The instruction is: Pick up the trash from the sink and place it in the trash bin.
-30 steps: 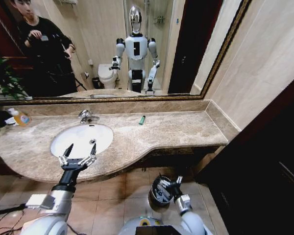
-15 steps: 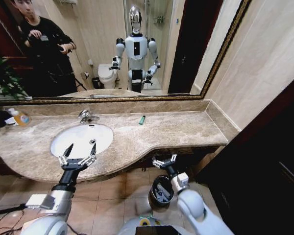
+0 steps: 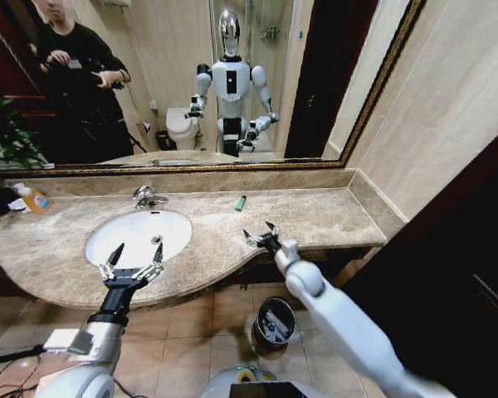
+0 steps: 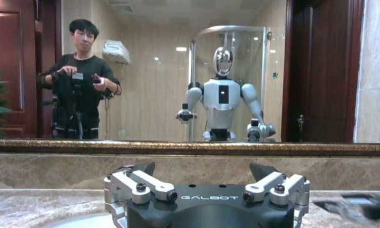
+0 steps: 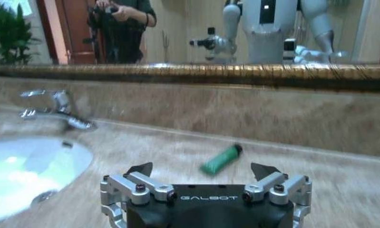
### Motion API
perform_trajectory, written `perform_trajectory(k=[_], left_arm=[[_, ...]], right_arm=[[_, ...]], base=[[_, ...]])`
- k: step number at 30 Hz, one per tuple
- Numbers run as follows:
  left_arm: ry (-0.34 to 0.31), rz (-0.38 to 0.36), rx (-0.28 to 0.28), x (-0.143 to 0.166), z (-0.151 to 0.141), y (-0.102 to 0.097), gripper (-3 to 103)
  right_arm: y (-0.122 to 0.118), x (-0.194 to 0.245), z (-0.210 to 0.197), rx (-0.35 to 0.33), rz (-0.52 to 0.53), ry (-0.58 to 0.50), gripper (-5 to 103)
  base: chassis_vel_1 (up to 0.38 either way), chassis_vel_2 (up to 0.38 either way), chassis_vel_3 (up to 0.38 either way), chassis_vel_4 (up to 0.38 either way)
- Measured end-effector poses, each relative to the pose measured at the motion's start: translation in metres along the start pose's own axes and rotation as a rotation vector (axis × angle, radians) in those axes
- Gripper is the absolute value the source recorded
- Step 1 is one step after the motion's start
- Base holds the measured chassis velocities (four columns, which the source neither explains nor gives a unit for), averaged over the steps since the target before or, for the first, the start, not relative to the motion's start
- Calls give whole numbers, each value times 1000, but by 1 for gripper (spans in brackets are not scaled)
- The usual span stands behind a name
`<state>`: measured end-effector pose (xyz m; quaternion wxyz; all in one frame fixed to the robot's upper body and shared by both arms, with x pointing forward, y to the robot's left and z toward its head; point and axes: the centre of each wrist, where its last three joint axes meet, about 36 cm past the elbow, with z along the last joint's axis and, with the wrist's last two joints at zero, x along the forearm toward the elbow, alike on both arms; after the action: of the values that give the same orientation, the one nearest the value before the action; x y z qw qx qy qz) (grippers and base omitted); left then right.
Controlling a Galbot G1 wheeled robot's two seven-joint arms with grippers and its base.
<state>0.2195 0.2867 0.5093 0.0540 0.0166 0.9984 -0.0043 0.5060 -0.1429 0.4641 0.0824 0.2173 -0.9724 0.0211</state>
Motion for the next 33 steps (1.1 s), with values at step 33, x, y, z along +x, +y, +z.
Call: perform_trajectory(k=[33], left_arm=[[0,0,0,0,0,0,100]], right_arm=[[18,-168,-34,-80,115,197,94]], base=[[0,0,0,0]])
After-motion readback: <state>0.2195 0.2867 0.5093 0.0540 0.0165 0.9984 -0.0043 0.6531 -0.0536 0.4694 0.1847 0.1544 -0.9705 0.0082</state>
